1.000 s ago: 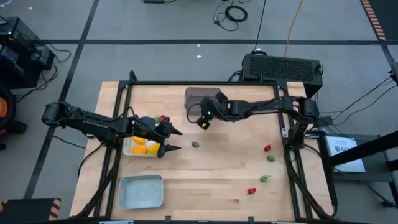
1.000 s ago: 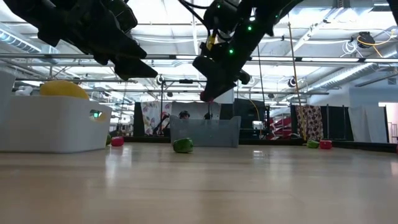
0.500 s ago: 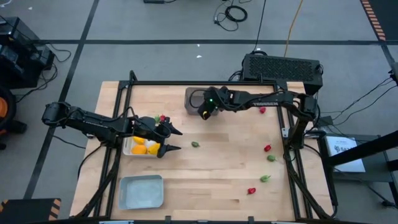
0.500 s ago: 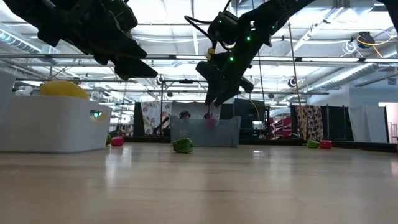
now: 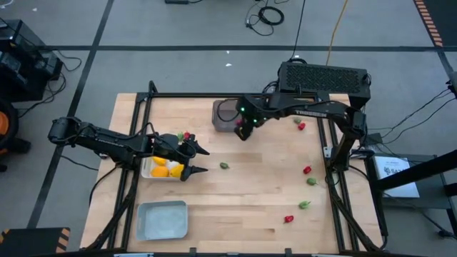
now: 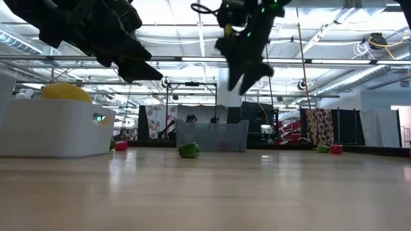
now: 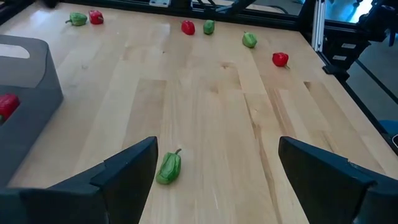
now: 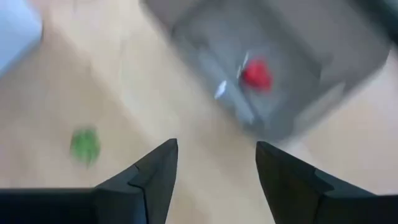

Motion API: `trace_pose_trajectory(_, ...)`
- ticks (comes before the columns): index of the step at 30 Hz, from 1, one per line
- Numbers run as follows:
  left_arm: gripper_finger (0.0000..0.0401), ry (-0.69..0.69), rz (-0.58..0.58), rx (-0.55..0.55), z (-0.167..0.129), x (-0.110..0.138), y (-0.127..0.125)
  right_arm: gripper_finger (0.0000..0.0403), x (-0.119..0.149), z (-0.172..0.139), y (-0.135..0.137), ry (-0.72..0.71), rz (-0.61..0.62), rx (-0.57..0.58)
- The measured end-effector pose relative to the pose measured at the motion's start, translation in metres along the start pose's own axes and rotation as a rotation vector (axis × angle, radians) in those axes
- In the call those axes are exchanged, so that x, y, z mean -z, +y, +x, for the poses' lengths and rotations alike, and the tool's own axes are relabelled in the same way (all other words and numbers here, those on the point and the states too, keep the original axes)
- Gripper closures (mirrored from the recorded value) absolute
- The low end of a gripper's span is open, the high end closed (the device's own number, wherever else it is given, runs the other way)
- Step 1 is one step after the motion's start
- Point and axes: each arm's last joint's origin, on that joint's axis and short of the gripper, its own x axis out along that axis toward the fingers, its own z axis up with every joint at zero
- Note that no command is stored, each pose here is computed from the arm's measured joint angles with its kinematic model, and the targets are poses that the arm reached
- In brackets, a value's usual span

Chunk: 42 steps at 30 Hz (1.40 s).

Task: Sort produce into baskets
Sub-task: Put the red chili pepper into the black transparent bin

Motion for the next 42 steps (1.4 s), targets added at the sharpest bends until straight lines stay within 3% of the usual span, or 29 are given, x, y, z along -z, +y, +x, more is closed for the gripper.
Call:
trace_pose_trajectory(6,0.0060,0.000,0.000,0.000,0.000,0.000,0.000,0.0195,0.025,-0.027,0.009,0.257,-0.038,0.067)
trace_pose_trajectory(11,0.0060,0.000,-0.002,0.000,0.000,0.000,0.000,0.0195,0.052,-0.032,0.008,0.463,0.010,0.207)
trace_pose_trajectory(19,0.0060,0.044,-0.018,-0.005,0.000,0.004,0.000,0.0195,0.105,-0.022,0.009,0.605,0.052,0.308)
trace_pose_trajectory(22,0.0060,0.073,-0.041,-0.007,0.000,0.007,0.000,0.0195,0.128,-0.021,-0.004,0.607,0.105,0.358)
trace_pose_trajectory(25,0.0060,0.076,-0.039,-0.002,0.000,0.007,-0.001,0.0195,0.150,-0.025,-0.020,0.579,0.219,0.338)
trace_pose_trajectory(28,0.0060,0.073,-0.039,0.003,0.000,0.007,-0.002,0.0195,0.168,-0.024,-0.034,0.480,0.400,0.322)
trace_pose_trajectory(31,0.0060,0.068,-0.038,0.004,0.000,0.007,-0.002,0.0195,0.188,-0.021,-0.048,0.438,0.635,0.364)
trace_pose_trajectory(33,0.0060,0.068,-0.038,0.004,0.000,0.007,-0.002,0.0195,0.199,-0.017,-0.056,0.426,0.723,0.395)
trace_pose_trajectory(37,0.0060,0.067,-0.038,0.004,0.000,0.007,-0.002,0.0195,0.219,-0.007,-0.064,0.433,0.796,0.462)
trace_pose_trajectory(42,0.0060,0.067,-0.038,0.003,0.000,0.007,-0.002,0.0195,0.227,0.001,-0.062,0.450,0.796,0.449)
